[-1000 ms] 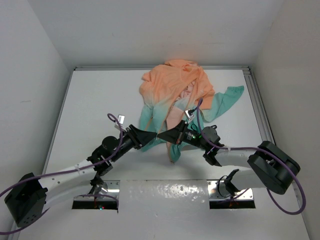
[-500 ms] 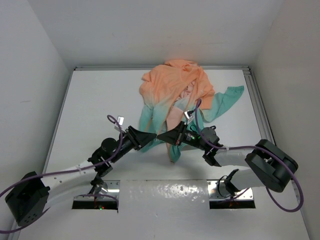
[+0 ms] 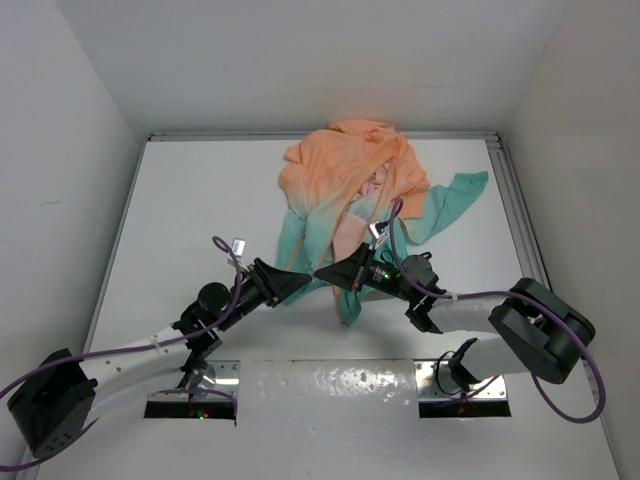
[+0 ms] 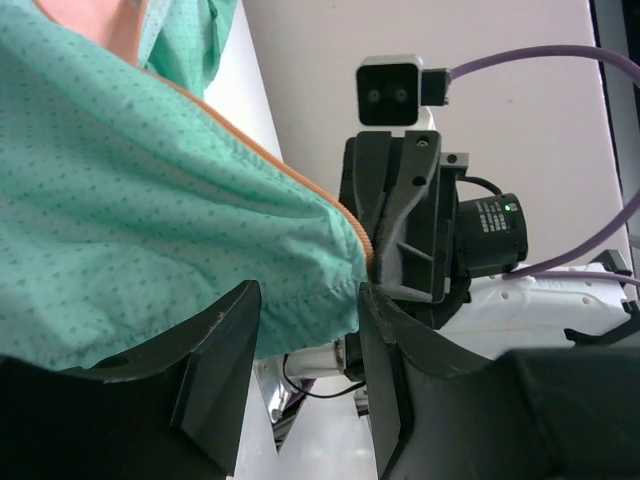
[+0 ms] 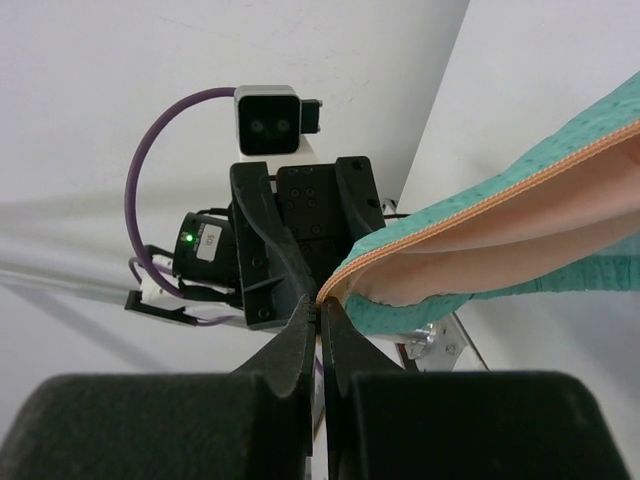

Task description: Zip up the jacket

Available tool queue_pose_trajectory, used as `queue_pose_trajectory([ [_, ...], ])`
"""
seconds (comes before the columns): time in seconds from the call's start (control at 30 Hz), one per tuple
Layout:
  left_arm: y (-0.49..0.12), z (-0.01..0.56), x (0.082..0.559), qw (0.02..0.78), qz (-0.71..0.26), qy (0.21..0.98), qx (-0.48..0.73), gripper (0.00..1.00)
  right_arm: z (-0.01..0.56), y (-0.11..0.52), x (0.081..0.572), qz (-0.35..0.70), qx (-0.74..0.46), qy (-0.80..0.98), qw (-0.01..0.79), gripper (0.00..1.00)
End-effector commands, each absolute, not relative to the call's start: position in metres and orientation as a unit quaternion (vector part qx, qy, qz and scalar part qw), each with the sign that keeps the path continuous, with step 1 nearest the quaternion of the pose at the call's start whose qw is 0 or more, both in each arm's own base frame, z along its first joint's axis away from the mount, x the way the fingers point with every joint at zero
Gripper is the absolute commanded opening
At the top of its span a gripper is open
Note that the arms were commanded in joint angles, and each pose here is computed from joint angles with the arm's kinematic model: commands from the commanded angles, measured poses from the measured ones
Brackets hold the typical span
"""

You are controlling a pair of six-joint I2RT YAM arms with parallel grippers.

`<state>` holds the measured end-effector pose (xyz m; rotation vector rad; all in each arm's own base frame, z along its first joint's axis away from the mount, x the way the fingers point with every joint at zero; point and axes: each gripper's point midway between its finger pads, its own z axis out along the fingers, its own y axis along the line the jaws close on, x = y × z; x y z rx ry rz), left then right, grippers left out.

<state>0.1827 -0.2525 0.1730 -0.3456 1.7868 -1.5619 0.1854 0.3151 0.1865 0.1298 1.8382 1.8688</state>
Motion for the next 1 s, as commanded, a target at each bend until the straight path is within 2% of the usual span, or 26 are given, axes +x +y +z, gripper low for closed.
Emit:
queue_pose_trajectory([
  [0.0, -0.254, 0.198, 0.181, 0.376, -0.638, 0.661, -0.123, 0.42, 0.197, 0.314, 0.188, 0.698, 0.039, 0.66, 0.276, 0.0],
  [0.27, -0.262, 0.208, 0.178, 0.367, -0.659, 0.648, -0.106, 0.4, 0.193, 0.313, 0.186, 0.696, 0.041, 0.664, 0.272, 0.0],
  [0.43, -0.262, 0.21, 0.179, 0.37, -0.66, 0.645, -0.107, 0.3, 0.192, 0.313, 0.186, 0.694, 0.043, 0.665, 0.27, 0.0],
  [0.5, -0.261, 0.21, 0.181, 0.375, -0.655, 0.647, -0.108, 0.22, 0.189, 0.313, 0.187, 0.692, 0.045, 0.668, 0.269, 0.0],
  [0.63, -0.26, 0.212, 0.182, 0.384, -0.65, 0.647, -0.106, 0.14, 0.181, 0.313, 0.186, 0.684, 0.048, 0.679, 0.264, 0.0],
  [0.77, -0.262, 0.21, 0.184, 0.388, -0.642, 0.654, -0.098, 0.02, 0.169, 0.313, 0.186, 0.669, 0.05, 0.696, 0.256, 0.0],
  [0.97, -0.263, 0.197, 0.186, 0.403, -0.615, 0.674, -0.074, 0.0, 0.143, 0.311, 0.182, 0.623, 0.037, 0.742, 0.244, 0.0],
])
